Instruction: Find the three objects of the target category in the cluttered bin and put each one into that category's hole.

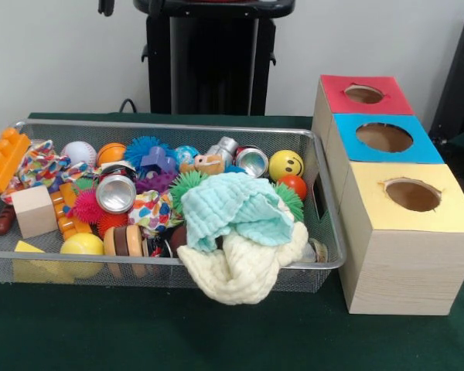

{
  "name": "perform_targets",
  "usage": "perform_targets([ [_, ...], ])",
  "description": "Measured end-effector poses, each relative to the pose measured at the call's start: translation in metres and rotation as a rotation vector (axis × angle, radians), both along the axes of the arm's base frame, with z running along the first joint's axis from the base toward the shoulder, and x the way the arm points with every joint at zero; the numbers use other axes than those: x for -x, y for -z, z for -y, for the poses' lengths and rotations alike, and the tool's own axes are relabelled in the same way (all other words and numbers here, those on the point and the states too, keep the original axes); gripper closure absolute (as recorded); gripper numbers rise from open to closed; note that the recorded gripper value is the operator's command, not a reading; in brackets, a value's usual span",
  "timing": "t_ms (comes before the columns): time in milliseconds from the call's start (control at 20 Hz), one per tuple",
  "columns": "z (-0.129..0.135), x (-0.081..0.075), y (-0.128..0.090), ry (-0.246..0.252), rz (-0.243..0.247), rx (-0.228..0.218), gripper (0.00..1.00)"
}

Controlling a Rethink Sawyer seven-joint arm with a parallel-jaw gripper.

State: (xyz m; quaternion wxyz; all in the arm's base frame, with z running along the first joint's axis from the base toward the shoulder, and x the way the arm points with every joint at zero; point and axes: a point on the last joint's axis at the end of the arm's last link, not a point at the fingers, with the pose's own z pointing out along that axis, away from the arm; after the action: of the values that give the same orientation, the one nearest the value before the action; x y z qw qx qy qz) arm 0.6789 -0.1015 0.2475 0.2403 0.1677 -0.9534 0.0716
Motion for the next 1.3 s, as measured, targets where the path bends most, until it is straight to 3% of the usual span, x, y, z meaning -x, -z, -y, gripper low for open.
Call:
perform_targets([
  [350, 0.001, -0.009, 0.001, -0.014, 0.103, -0.009, 0.00],
  [650, 0.006, -0.029, 0.006, -0.020, 0.281, 0.025, 0.00],
  [1050, 0.012, -0.049, 0.010, -0.011, 0.463, 0.067, 0.00],
  [1300, 0.012, -0.054, 0.012, -0.003, 0.503, 0.069, 0.00],
])
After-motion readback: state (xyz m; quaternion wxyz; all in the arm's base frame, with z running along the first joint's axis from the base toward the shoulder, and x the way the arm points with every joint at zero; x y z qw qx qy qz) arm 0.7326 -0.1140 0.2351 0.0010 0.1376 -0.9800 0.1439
